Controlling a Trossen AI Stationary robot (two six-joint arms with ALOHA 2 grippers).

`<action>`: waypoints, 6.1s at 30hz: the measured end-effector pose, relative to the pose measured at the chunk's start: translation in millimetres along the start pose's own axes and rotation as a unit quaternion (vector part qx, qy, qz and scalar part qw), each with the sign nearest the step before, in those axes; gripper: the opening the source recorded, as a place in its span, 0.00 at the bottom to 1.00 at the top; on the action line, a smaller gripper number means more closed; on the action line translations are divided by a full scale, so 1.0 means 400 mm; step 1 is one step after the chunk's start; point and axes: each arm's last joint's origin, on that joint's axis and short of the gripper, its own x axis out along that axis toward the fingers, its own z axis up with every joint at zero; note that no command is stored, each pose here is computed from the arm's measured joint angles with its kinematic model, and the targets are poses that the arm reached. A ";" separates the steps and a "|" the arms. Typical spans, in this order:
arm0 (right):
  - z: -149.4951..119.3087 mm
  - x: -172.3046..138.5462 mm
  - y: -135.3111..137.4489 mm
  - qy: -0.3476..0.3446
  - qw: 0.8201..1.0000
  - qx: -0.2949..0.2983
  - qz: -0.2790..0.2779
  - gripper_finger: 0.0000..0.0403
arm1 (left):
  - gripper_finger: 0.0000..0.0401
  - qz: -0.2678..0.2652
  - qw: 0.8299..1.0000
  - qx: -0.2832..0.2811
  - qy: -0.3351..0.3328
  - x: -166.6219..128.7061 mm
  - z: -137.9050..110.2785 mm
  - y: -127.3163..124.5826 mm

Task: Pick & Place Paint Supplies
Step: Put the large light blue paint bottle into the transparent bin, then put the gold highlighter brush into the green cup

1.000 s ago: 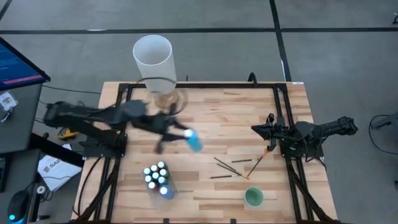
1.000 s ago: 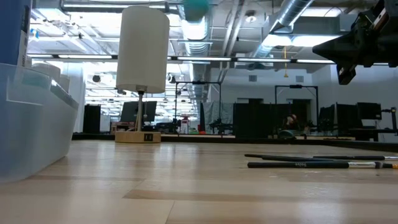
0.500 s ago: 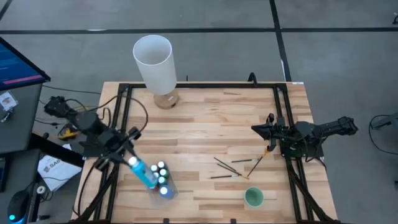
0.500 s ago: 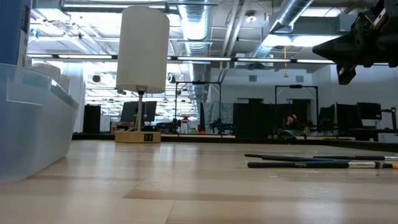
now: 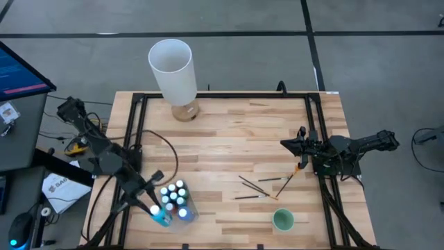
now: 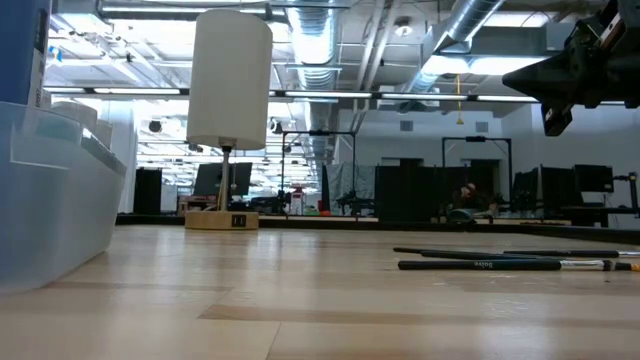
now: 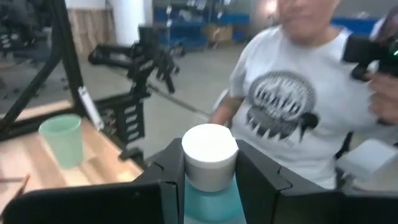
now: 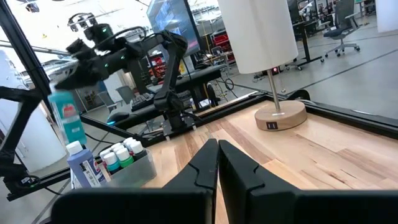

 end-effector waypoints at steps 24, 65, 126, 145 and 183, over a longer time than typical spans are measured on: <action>0.000 0.000 0.000 0.000 1.000 0.000 0.000 0.02 | 0.21 0.039 0.992 0.023 0.120 0.127 -0.108 -0.005; 0.000 0.000 0.000 0.000 1.000 0.000 0.000 0.02 | 0.22 0.054 0.996 0.017 0.071 0.102 -0.212 0.001; 0.000 0.000 0.000 0.000 1.000 0.000 0.000 0.02 | 0.25 0.118 0.967 0.024 -0.224 -0.223 -0.014 0.006; 0.000 0.000 0.000 0.000 1.000 0.000 0.000 0.02 | 0.00 0.089 0.980 0.037 -0.175 -0.237 -0.172 0.007; 0.004 0.000 0.001 -0.008 1.000 0.005 0.002 0.02 | 0.00 0.148 0.974 0.054 -0.165 -0.191 -0.279 0.019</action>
